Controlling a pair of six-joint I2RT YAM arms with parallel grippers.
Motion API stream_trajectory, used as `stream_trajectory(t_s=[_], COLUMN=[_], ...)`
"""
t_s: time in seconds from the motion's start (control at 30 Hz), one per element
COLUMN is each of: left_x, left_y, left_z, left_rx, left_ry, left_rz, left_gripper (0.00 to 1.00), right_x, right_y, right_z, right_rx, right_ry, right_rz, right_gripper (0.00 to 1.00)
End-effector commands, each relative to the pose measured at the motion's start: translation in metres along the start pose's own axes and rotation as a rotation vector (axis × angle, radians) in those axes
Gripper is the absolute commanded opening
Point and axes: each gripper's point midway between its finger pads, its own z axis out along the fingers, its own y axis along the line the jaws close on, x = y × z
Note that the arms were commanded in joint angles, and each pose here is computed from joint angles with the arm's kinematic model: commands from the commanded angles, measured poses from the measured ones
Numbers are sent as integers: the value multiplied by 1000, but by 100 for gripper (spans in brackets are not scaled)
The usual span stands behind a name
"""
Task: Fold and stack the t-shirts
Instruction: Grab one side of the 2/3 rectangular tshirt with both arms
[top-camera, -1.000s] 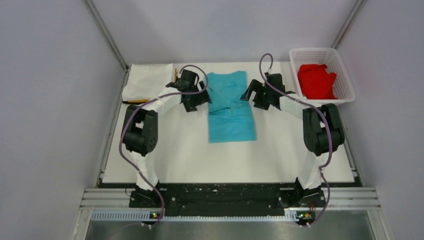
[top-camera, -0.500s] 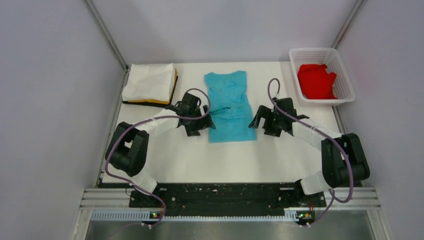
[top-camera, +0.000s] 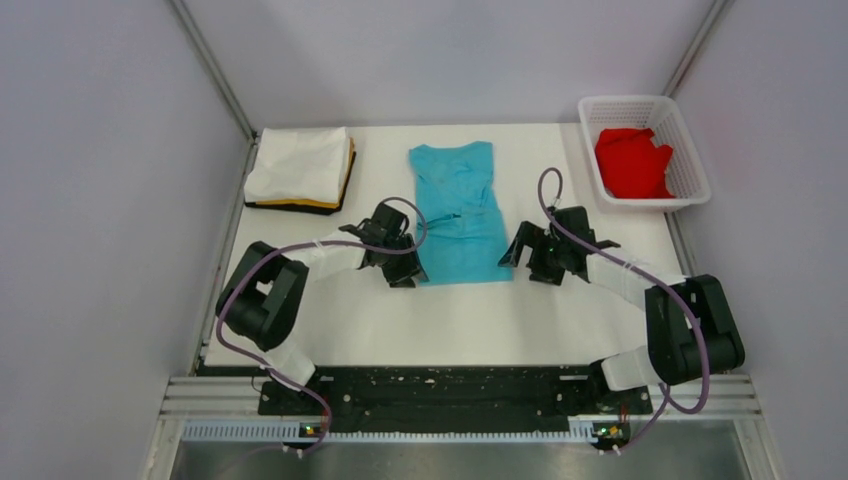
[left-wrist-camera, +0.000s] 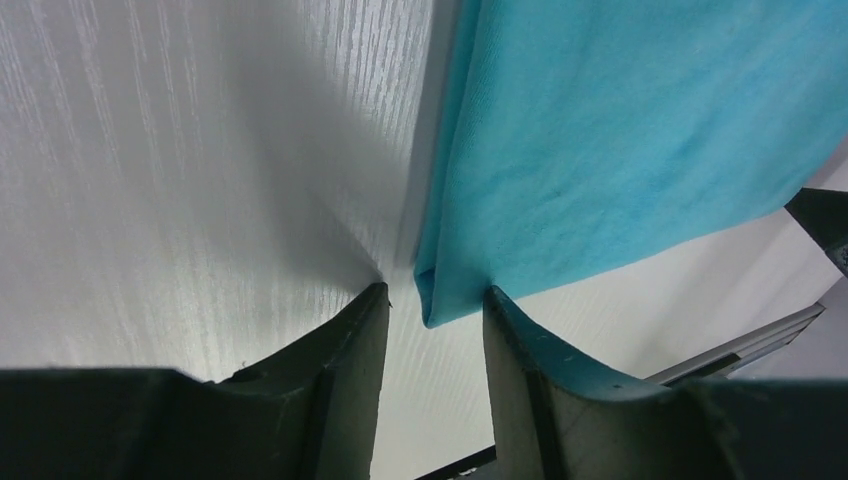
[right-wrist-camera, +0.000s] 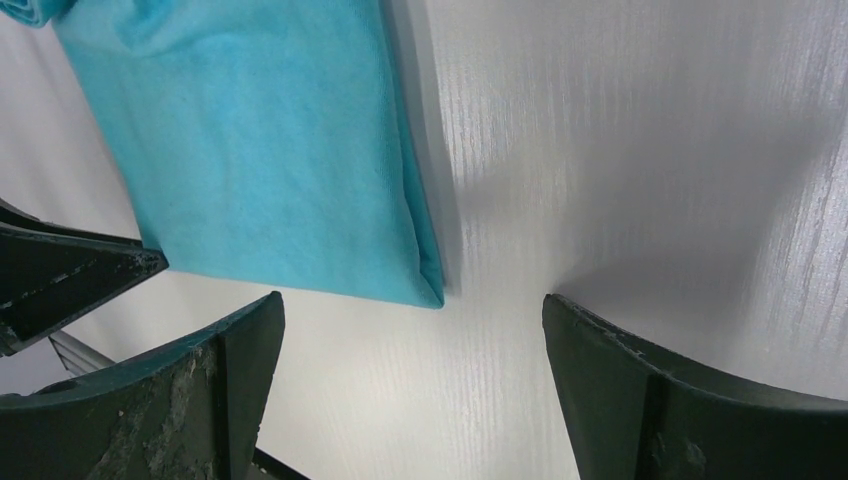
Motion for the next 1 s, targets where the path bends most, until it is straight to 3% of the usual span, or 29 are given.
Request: stream_trajectory(t_s=[0.0,0.27,0.4,0.57,0.7,0.77,0.87,0.97], left_x=[8,-1,2,1,0,1,3,11], left_y=[11,6,4,6,6,6,7,11], left_z=[10,17,18,14,13,13,11,3], left_rx=[-28,-34,-20,-22,-22,-24,-22,-20], left_ry=[23,11,26,10,3,3,7,19], left_rz=[-21,-32,-32,-30,-31,-34,-34,-36], left_gripper=[43,31,0,0,0,0,0,0], right_x=[-4,6,17,21,25,30,41,55], right_y=[5,1,5,5,6,4,0,1], right_z=[-2,4,9,21,27,28,25,14], right_rx=[-25,-11,-6,32,39,47,52,31], right_ry=[-25,19,46,58,71,88,118,155], right_rz=[-2,-8,-27,-50,-61,-60,-57,-65], right_gripper=[98,92,85,72,51,28,1,0])
